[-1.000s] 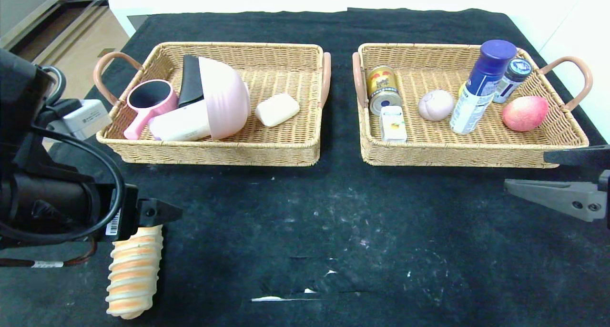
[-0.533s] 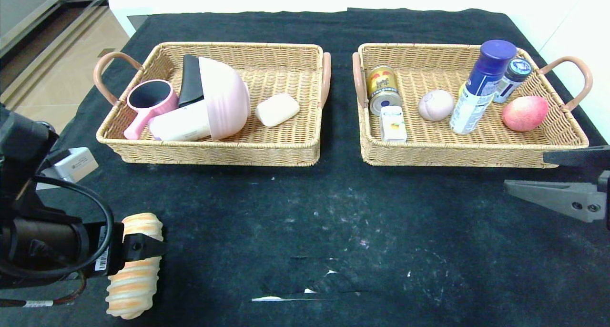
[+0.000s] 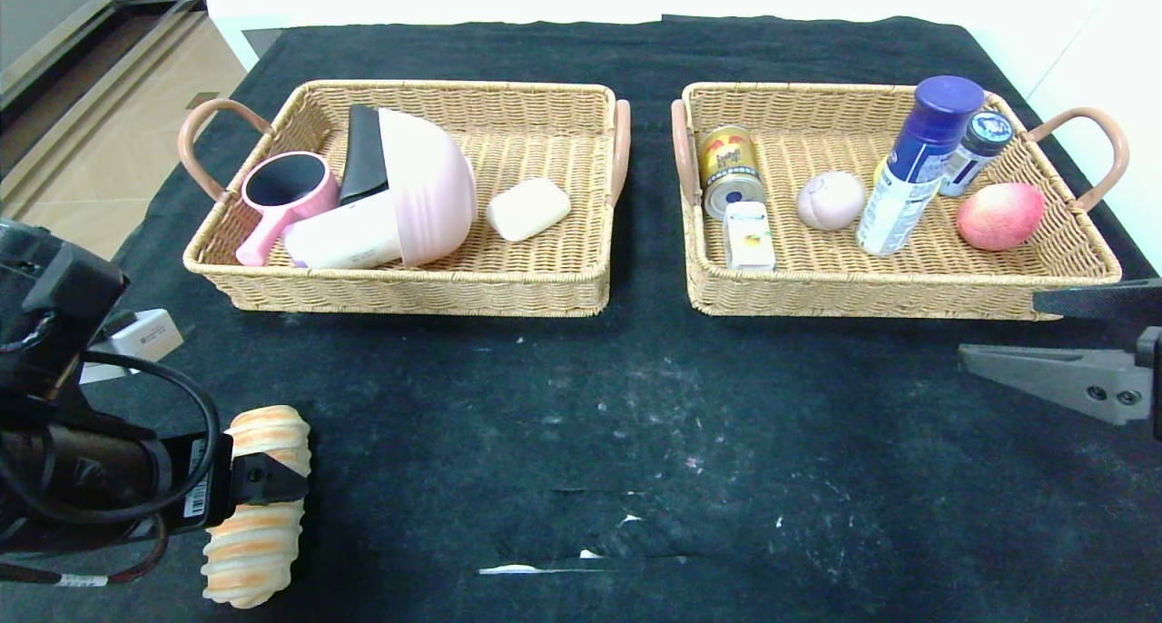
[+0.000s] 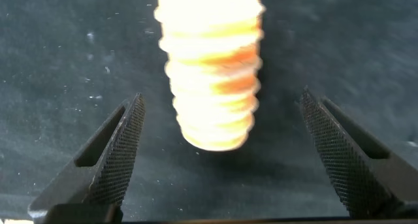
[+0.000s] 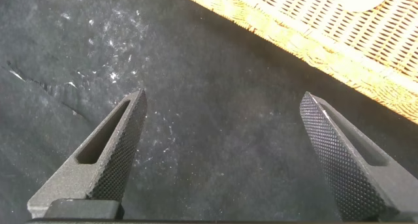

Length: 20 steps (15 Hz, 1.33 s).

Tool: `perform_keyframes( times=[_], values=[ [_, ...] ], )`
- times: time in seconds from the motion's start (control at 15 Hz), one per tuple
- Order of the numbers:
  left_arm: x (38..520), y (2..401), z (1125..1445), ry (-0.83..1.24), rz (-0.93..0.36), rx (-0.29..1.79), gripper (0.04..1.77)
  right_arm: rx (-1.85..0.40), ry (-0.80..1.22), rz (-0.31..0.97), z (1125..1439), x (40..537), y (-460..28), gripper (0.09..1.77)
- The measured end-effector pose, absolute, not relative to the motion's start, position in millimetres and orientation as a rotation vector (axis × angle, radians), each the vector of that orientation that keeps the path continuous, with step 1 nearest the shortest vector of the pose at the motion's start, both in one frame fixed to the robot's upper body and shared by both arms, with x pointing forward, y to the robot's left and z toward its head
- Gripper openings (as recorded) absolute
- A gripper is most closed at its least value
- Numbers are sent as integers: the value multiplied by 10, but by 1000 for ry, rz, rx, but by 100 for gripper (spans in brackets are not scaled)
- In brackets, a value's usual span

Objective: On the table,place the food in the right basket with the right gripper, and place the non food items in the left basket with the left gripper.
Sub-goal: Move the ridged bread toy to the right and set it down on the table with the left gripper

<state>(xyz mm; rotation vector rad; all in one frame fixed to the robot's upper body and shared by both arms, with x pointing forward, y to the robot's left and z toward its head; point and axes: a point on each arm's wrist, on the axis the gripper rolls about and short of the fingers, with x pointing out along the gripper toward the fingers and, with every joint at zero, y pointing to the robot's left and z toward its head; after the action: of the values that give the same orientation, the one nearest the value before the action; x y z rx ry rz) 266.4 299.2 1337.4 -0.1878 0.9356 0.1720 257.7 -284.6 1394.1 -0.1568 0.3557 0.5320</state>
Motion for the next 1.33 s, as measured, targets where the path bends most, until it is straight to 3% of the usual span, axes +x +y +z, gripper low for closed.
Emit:
perform_keyframes(
  times=[0.87, 1.13, 1.33],
  values=[
    [2967, 3009, 13131, 1014, 212, -196, 172, -157, 355, 531, 13942, 2576, -2850, 171],
    [2971, 3008, 13121, 1018, 212, -195, 107, -157, 354, 530, 13944, 2573, -2851, 171],
    [2969, 3008, 13109, 1023, 213, -194, 79, -157, 354, 530, 13944, 2573, -2851, 171]
  ],
)
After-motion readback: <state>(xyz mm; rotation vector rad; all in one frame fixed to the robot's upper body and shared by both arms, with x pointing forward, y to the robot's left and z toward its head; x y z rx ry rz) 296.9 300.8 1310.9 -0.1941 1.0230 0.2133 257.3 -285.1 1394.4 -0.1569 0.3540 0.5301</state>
